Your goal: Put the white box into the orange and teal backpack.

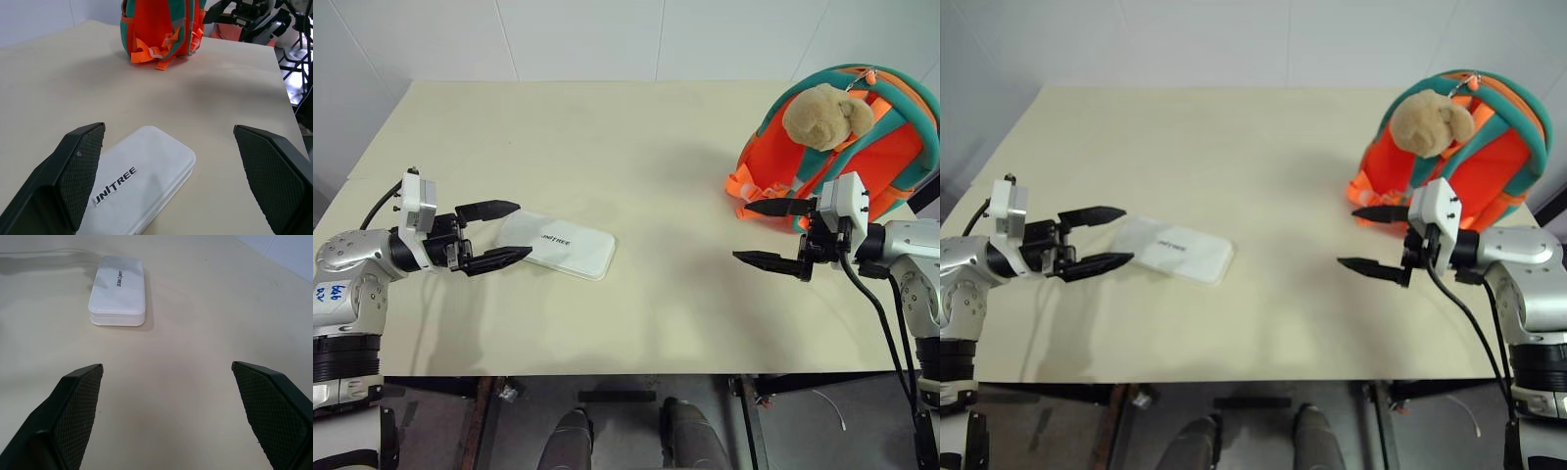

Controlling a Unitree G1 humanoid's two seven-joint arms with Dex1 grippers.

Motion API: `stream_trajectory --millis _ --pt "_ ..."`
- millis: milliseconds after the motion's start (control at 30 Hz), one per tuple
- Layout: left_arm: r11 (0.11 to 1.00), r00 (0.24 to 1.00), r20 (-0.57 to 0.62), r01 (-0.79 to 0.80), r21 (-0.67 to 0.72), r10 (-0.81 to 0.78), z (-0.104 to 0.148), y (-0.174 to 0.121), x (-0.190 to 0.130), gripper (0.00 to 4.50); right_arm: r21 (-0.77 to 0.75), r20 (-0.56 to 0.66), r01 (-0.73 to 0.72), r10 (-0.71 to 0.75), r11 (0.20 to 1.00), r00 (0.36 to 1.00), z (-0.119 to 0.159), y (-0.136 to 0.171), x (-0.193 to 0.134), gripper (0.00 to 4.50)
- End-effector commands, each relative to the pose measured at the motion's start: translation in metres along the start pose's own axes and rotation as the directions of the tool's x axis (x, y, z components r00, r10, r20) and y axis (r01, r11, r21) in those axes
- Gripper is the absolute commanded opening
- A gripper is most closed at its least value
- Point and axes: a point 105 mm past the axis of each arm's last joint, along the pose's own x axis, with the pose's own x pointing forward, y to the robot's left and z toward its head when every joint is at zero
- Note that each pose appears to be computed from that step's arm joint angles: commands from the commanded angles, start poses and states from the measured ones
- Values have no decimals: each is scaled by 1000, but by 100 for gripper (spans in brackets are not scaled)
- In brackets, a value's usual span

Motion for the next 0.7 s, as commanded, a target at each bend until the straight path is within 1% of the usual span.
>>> stream_trajectory --millis 33,167,267,333,367,433,600,633,667,700 --pt "999 1000 -6 -5 51 5 10 2 -4 450 -44 33 26 -24 999 999 9 -3 -2 445" --pt "998 1000 -6 -22 57 22 9 2 -6 450 -55 34 40 -38 998 999 8 -6 1 445" --pt "999 999 -32 -36 18 36 6 3 -14 450 -52 54 6 -3 999 999 18 -2 18 445" --pt "998 998 -42 -55 11 55 6 4 -21 450 -53 73 -45 49 998 996 26 6 33 445" --pt "998 997 -38 -64 19 65 8 4 -24 431 -54 77 -59 63 997 995 27 9 38 428" --pt "997 997 -39 -66 25 67 9 2 -29 388 -61 79 -59 64 996 995 29 11 46 382" --pt "995 994 -50 -94 37 96 5 0 -38 232 -65 87 -73 79 995 993 29 21 62 212" --pt "995 994 -52 -98 36 100 4 -1 -39 194 -63 84 -74 79 995 993 28 22 65 172" --pt "994 993 -54 -102 33 104 3 -1 -40 170 -64 78 -74 79 995 994 26 23 69 144" --pt "994 993 -58 -105 32 106 2 0 -41 131 -64 68 -75 80 995 995 24 24 72 102"
